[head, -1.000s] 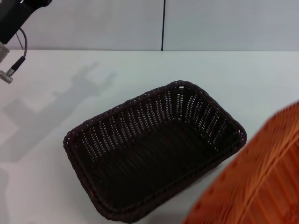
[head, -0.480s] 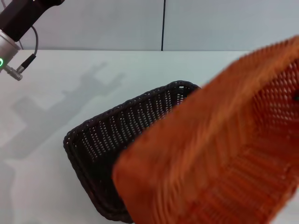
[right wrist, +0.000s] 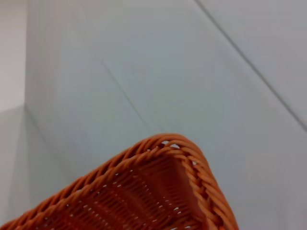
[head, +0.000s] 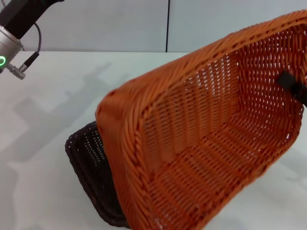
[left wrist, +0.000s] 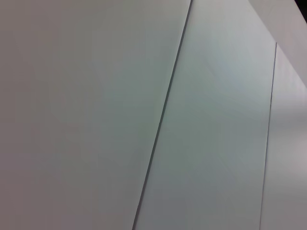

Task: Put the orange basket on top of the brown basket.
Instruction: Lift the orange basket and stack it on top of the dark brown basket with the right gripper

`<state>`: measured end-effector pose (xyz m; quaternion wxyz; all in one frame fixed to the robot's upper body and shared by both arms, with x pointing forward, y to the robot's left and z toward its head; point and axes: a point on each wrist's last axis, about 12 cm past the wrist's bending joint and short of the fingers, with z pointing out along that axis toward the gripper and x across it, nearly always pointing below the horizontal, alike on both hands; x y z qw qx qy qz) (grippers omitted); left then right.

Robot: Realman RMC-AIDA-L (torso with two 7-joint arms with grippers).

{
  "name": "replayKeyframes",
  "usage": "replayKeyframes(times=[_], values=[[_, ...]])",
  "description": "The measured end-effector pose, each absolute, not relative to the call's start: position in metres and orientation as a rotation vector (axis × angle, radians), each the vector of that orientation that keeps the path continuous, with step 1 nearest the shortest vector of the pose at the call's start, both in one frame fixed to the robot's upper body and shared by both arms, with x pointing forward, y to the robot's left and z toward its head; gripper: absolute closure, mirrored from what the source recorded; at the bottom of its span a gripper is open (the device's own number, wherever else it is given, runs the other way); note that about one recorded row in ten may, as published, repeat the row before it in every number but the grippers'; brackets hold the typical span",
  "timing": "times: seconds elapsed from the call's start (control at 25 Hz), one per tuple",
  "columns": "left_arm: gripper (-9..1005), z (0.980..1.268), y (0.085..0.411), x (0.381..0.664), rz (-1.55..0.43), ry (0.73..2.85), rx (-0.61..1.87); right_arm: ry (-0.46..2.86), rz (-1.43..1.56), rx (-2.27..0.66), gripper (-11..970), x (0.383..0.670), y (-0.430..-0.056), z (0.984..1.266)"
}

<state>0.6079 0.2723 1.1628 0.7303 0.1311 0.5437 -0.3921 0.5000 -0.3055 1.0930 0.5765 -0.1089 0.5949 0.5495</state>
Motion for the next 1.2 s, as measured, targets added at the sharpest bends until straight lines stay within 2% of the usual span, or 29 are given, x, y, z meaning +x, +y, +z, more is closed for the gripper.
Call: replayKeyframes(times=[0.32,0.92,1.2], values=[[169,1.162,0.272,0.608,-0.866,1.202,0.290,1.400,1.225,-0.135,809,0.502,-0.288,1.071],[169,1.161,0.270,0.608,-0.870,1.203,0.289,1.523,1.275,-0.168,806,0.512,-0.270,1.062],[169,1.160,0.272,0.607,-0.865,1.203,0.279,1.544,1.281,-0.176,692,0.512,-0.269,1.061]])
